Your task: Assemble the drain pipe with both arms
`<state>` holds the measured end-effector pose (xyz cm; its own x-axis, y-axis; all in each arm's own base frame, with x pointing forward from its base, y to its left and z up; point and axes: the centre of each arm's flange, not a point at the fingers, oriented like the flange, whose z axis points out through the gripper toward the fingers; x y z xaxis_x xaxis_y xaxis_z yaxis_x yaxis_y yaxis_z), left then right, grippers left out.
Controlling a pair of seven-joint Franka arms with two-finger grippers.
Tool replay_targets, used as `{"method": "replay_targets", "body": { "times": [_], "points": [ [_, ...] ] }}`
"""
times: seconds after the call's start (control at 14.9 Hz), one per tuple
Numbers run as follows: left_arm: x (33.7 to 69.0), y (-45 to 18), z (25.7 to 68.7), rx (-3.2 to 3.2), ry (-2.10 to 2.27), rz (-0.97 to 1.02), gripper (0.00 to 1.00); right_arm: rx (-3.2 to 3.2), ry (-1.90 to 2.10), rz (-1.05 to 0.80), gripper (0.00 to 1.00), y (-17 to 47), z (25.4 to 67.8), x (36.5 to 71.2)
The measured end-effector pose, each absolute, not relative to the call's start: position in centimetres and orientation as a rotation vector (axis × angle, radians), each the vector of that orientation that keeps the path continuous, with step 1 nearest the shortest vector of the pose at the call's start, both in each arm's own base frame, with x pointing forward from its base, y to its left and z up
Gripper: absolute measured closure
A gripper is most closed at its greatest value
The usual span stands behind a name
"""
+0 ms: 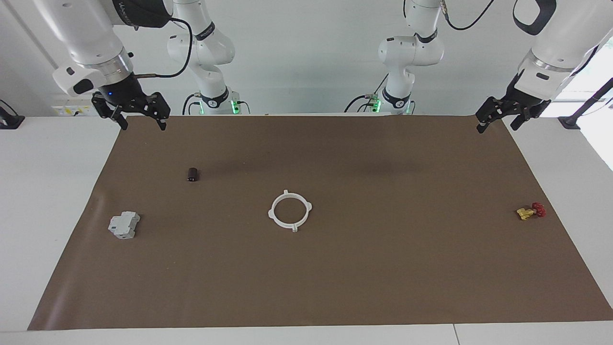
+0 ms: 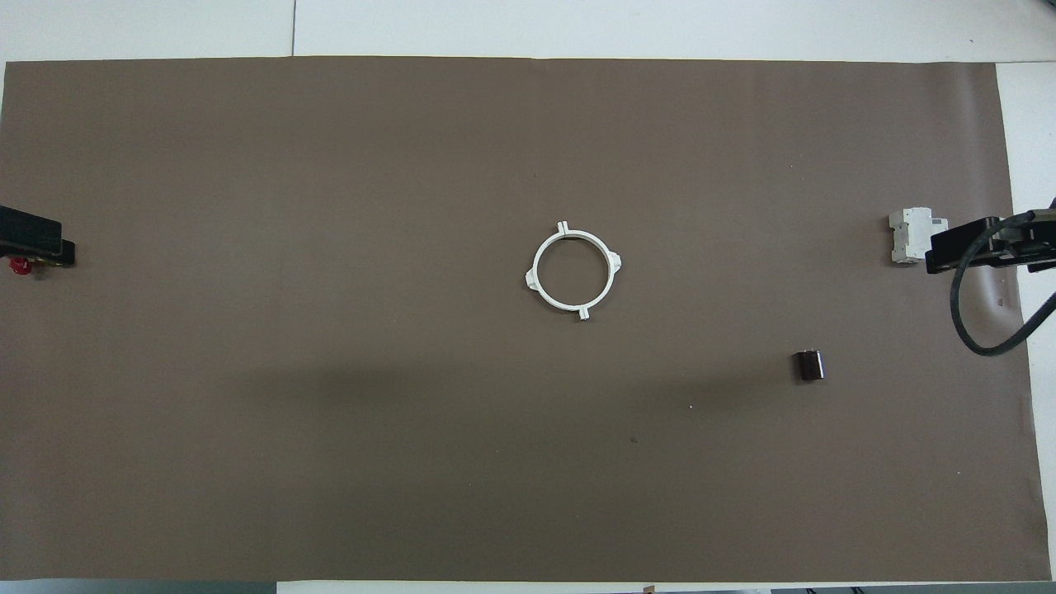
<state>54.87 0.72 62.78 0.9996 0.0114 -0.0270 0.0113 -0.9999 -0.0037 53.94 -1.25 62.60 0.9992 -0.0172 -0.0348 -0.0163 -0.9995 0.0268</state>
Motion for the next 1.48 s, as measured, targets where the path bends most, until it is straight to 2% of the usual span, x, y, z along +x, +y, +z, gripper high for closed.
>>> {"method": "replay_targets", "body": {
  "times": [0.54, 1.48],
  "points": [
    [55.3, 3.3, 62.3, -3.163, -0.026, 0.067, 0.00, 3.114, -0.015, -0.053, 0.00, -0.9, 62.6, 53.9],
    [55.3, 2.8, 62.1, -3.163, -0.002, 0.072, 0.00, 3.114, -0.013, -0.052, 0.00, -0.8, 62.7, 53.9]
  ]
}}
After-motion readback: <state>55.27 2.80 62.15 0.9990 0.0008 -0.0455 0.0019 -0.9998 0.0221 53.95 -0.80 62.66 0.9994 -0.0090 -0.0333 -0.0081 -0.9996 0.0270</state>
